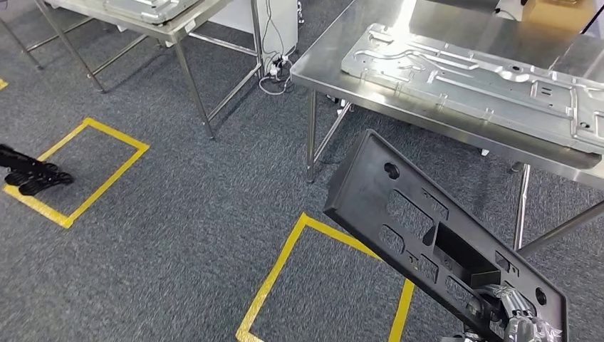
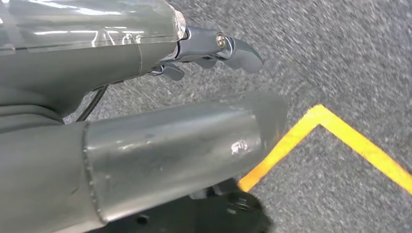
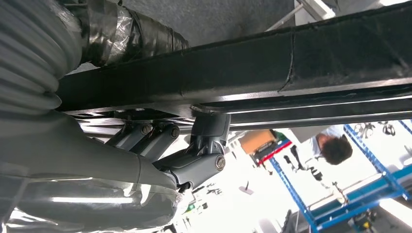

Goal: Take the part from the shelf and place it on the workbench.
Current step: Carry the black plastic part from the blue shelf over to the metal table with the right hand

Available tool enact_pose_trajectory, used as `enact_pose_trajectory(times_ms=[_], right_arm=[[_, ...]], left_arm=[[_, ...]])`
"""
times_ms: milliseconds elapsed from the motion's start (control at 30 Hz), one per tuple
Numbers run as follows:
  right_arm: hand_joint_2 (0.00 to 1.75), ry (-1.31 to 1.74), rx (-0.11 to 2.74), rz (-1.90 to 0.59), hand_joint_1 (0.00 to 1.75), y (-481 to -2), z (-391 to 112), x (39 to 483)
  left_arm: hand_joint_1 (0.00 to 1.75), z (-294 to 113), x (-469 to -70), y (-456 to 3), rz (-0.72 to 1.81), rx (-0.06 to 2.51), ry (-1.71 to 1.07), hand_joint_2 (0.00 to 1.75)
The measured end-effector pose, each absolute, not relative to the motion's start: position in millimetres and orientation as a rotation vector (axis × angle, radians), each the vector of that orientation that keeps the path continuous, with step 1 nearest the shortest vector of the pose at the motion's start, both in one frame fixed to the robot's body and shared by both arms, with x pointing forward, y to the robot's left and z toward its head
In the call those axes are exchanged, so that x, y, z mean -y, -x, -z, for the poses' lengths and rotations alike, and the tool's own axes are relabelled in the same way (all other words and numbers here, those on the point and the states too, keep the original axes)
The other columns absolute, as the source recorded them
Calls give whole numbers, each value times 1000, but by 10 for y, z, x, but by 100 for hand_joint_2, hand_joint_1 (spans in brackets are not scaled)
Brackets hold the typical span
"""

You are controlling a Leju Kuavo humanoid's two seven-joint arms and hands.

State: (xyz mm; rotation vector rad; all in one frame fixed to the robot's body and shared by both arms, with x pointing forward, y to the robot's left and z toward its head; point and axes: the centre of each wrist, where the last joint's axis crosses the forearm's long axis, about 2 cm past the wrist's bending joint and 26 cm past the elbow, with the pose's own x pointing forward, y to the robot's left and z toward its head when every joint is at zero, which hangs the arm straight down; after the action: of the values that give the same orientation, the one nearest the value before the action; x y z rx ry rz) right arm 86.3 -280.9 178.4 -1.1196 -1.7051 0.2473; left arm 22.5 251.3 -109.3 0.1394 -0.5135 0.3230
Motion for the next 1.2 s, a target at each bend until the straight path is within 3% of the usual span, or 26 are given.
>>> enact_pose_trajectory(times_ms=[567,1200], right_arm=[[175,1170,1683,-252,175,-881,-1784,2861],[175,1350,1539,-272,175,-922,-1786,3528]], left_arm=[[0,1095,-2541,-218,-288,505,-148,0],[0,1102,-2606,-196,-286,501,-151,0]])
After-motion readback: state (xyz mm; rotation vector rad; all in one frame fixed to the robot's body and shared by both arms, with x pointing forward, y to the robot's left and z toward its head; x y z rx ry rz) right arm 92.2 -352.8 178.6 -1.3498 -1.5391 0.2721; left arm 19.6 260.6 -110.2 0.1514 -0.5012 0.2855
